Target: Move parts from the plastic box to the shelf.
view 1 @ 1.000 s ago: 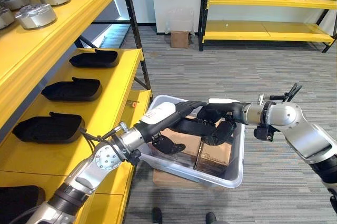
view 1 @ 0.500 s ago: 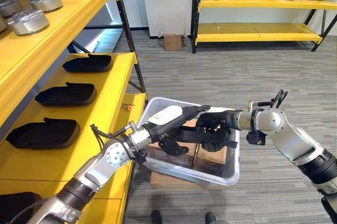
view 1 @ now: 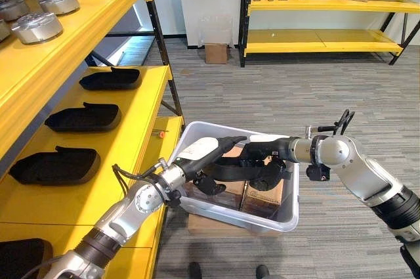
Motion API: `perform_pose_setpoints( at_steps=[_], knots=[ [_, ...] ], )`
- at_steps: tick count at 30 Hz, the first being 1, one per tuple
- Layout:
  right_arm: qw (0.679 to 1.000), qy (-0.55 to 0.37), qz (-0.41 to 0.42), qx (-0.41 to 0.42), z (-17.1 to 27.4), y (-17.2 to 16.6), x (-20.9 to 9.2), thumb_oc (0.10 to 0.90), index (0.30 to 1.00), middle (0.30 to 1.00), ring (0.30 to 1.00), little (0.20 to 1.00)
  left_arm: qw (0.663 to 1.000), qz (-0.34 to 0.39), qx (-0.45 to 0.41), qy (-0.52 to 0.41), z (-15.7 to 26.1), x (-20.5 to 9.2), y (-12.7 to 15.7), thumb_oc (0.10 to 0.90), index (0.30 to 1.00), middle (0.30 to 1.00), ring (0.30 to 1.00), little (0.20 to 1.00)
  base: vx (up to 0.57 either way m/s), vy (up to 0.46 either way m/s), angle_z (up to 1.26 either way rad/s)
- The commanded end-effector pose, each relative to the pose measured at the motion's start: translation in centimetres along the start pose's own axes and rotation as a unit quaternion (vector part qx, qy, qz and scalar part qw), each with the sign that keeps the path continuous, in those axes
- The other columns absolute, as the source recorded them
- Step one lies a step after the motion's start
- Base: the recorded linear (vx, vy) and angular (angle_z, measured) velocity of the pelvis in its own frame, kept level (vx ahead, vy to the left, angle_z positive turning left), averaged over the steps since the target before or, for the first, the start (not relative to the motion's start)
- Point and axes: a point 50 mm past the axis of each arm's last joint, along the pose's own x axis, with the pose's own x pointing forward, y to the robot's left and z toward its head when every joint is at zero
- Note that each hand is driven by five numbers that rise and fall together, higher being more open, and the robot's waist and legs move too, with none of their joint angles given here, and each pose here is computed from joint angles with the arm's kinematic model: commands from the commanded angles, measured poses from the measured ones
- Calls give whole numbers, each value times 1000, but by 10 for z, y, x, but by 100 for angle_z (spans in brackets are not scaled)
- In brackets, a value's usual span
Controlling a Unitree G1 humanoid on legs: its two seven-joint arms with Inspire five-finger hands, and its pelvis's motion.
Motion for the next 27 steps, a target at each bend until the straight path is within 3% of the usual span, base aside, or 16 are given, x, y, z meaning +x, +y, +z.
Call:
perform_pose_setpoints(
  at_steps=[1, 7, 17, 18, 19, 27],
  knots=[
    [990, -88, -78, -79, 44, -41, -16, 400, 300, 300, 300, 300, 996, 89, 30, -1, -2, 5, 26, 900, 1000, 1000, 1000, 1000, 0, 0, 0],
    [989, -84, -92, -78, 42, -43, -18, 400, 300, 300, 300, 300, 992, 113, 35, 54, -17, 2, 24, 900, 1000, 1000, 1000, 1000, 0, 0, 0],
    [988, -99, -92, -79, 41, -40, -20, 400, 300, 300, 300, 300, 994, 97, 18, 41, -12, 5, 15, 900, 1000, 1000, 1000, 1000, 0, 0, 0],
    [987, -101, -93, -79, 41, -39, -20, 400, 300, 300, 300, 300, 995, 94, 13, 40, -12, 6, 14, 575, 544, 544, 544, 544, 0, 0, 0],
    [987, -105, -96, -80, 42, -39, -21, 400, 300, 300, 300, 300, 995, 90, 10, 40, -12, 7, 12, 400, 300, 300, 300, 300, 0, 0, 0],
    [984, -122, -104, -83, 47, -41, -21, 400, 300, 300, 300, 300, 996, 85, 1, 27, -8, 12, 8, 400, 300, 300, 300, 300, 0, 0, 0]
  ],
)
